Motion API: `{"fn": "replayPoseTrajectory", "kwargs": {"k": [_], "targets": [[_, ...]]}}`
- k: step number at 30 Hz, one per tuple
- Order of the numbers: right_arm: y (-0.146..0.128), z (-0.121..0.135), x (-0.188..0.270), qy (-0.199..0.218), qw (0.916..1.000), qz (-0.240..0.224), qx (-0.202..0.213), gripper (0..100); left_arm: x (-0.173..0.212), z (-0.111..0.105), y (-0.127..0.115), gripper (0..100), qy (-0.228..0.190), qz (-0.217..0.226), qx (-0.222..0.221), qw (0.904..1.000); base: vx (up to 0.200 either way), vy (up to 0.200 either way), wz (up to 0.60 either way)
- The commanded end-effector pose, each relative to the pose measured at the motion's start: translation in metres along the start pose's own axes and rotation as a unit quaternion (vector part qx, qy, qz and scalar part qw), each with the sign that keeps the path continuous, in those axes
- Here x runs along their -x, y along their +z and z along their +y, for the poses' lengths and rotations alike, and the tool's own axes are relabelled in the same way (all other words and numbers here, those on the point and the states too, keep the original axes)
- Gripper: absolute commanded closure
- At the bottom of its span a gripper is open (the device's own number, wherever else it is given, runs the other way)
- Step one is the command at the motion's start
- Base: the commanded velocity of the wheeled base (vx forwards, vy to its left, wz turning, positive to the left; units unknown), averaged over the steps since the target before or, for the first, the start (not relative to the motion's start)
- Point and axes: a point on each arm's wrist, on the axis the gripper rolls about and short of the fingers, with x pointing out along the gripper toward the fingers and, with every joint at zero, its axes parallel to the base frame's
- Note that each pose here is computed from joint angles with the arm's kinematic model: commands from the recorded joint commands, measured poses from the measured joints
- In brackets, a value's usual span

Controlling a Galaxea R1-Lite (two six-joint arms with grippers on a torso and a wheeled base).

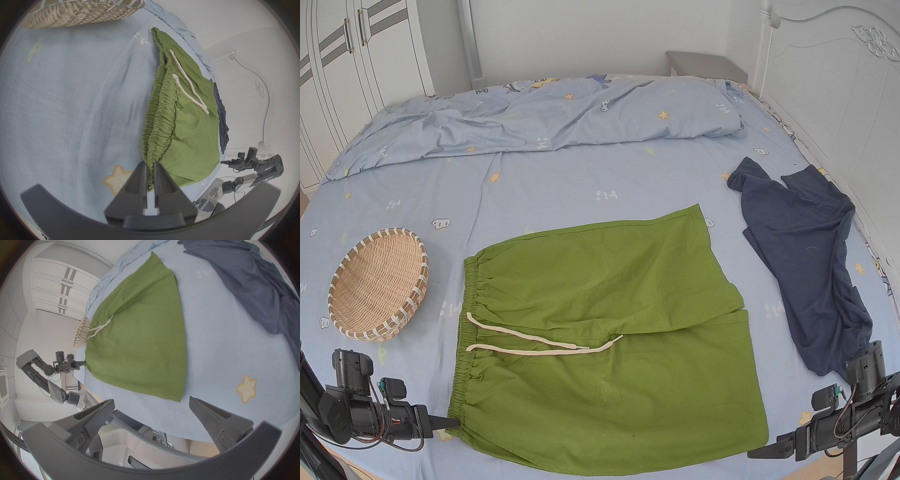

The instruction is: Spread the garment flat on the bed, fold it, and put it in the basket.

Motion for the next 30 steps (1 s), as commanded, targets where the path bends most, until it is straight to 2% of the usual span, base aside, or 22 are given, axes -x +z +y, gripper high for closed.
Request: {"fn": "replayPoseTrajectory", "kwargs": {"k": [1, 2, 3, 14, 29, 30], "targets": [[-0.004, -0.003, -0.005, -0.004, 0.9997, 0.023, -0.01, 0, 0.002, 0.0, -0.005, 100, 0.002, 0.005, 0.006, 1.0, 0.0, 0.0, 0.0], [-0.006, -0.004, -0.006, 0.017, 0.999, 0.038, -0.016, 0, 0.002, 0.0, -0.005, 100, 0.002, 0.004, 0.006, 1.0, 0.0, 0.0, 0.0], [-0.006, -0.004, -0.008, 0.021, 0.9987, 0.042, -0.019, 0, 0.002, 0.0, -0.005, 100, 0.002, 0.004, 0.006, 1.0, 0.0, 0.0, 0.0], [0.002, -0.014, -0.029, 0.033, 0.9969, 0.063, -0.033, 0, 0.002, 0.0, -0.004, 100, 0.002, 0.003, 0.007, 1.0, 0.0, 0.0, 0.0], [0.005, -0.02, -0.034, 0.033, 0.998, 0.038, -0.04, 0, 0.002, 0.0, -0.004, 100, 0.002, 0.002, 0.007, 1.0, 0.0, 0.0, 0.0], [0.005, -0.02, -0.034, 0.032, 0.998, 0.037, -0.04, 100, 0.002, 0.0, -0.004, 100, 0.002, 0.002, 0.007, 1.0, 0.0, 0.0, 0.0]]}}
